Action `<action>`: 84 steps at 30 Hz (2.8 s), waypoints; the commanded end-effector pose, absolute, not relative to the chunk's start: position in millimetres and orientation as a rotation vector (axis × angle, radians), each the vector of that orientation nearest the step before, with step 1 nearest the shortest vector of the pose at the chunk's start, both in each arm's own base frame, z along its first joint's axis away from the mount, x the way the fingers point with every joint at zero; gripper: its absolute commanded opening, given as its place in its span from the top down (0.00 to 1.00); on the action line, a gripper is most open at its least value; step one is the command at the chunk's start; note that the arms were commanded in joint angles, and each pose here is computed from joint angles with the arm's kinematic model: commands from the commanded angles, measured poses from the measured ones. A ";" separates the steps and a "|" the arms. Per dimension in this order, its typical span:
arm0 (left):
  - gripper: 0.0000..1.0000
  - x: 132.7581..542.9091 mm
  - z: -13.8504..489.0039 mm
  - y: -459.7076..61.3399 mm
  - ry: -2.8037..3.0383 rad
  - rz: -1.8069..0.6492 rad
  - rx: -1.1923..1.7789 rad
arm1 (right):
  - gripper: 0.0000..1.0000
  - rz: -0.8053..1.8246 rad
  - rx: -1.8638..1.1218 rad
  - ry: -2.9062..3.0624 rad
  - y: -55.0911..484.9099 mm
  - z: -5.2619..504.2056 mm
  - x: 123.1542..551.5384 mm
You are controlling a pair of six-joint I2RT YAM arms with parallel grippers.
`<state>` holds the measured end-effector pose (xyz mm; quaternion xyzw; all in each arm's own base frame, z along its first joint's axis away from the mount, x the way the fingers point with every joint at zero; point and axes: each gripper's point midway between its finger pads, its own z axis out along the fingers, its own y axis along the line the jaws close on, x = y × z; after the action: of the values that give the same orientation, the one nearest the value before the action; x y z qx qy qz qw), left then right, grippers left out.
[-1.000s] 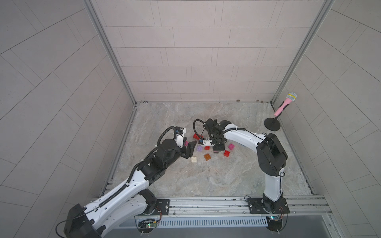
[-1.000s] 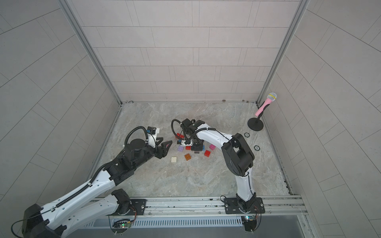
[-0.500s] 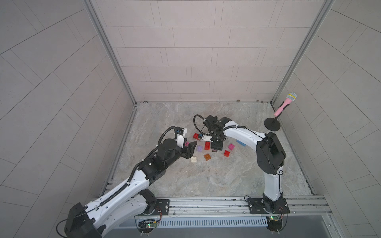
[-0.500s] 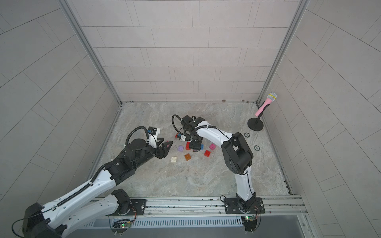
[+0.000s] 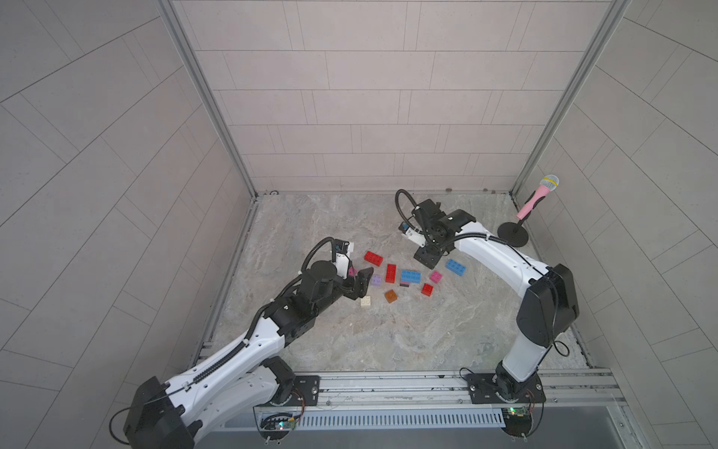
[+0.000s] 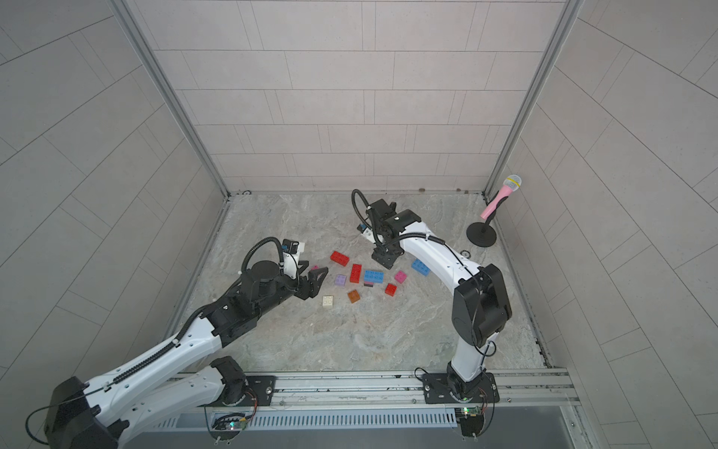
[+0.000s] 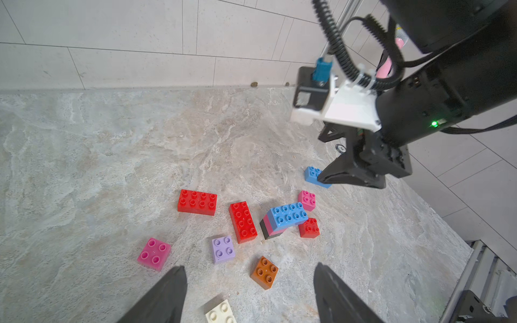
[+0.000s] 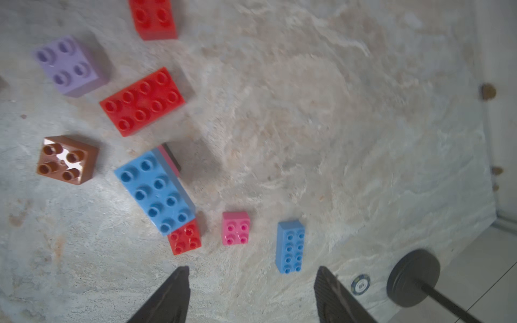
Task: Assemble the letter p with lego
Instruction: Assemble the lego brick with the lego brick, then pick up the lego brick from the center of the board, then assemble the lego brick with the lego brick.
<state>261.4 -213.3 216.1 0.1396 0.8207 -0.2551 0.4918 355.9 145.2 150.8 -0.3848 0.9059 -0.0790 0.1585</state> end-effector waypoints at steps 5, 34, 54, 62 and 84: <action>0.22 268.4 224.4 -209.8 2.013 -0.608 0.270 | 0.32 -0.212 -0.922 2.784 123.3 102.1 343.8; 0.22 271.1 220.8 -213.2 2.037 -0.603 0.276 | 0.52 -0.223 -0.962 2.932 122.6 24.6 342.4; 0.22 271.0 217.7 -210.6 2.036 -0.587 0.275 | 0.80 -0.156 -1.064 2.828 129.2 73.7 342.0; 0.22 264.2 217.8 -207.3 1.990 -0.610 0.288 | 0.80 -0.107 -1.500 2.507 158.4 137.7 323.5; 0.22 261.3 218.3 -206.3 1.960 -0.600 0.328 | 0.80 -0.012 -2.027 2.280 232.4 107.6 324.8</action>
<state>260.5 -208.3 217.0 0.1322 0.8194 -0.2513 0.4979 329.3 230.6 110.6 -0.6616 0.7474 -0.0087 0.0599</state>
